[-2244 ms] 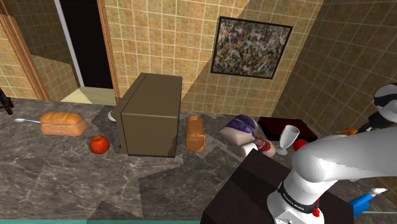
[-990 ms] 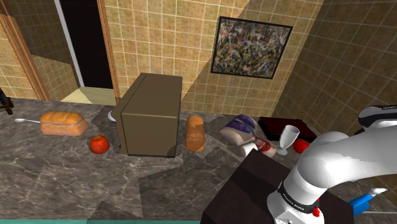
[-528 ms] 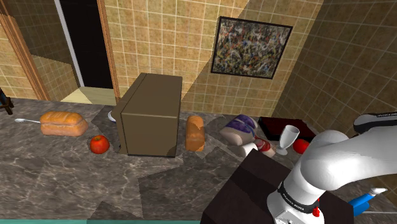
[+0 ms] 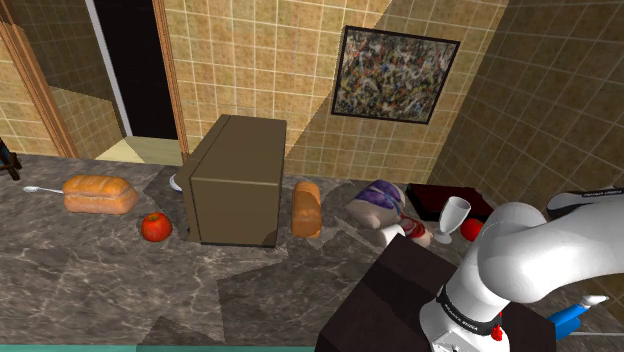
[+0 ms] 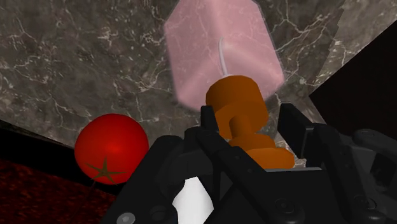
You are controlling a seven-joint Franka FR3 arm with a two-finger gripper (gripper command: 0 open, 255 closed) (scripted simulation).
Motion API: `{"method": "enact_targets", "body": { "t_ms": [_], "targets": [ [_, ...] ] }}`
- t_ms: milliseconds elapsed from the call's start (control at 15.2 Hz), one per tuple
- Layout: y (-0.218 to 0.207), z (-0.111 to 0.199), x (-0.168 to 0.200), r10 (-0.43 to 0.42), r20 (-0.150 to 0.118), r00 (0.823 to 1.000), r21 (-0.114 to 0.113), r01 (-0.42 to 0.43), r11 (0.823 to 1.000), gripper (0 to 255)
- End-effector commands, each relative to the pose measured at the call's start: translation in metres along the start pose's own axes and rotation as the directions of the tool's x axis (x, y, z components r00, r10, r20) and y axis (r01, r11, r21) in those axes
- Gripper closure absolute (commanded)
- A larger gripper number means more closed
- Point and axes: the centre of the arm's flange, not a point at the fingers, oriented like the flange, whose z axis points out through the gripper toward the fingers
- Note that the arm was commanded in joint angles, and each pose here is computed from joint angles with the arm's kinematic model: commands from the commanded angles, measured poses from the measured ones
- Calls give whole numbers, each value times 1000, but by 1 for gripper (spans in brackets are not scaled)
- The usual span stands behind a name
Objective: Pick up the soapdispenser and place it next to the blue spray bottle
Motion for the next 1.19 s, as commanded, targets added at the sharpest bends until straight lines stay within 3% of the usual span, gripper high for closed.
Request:
{"method": "enact_targets", "body": {
  "t_ms": [0,528,594,924,1122],
  "targets": [
    [-1,8,-2,0,0,1000,0,0,1000,255],
    [-1,8,-2,0,0,1000,0,0,1000,255],
    [-1,8,-2,0,0,1000,0,0,1000,0],
    [-1,8,-2,0,0,1000,0,0,1000,0],
    [-1,-31,-2,0,0,1000,0,0,1000,0]
  ]
}}
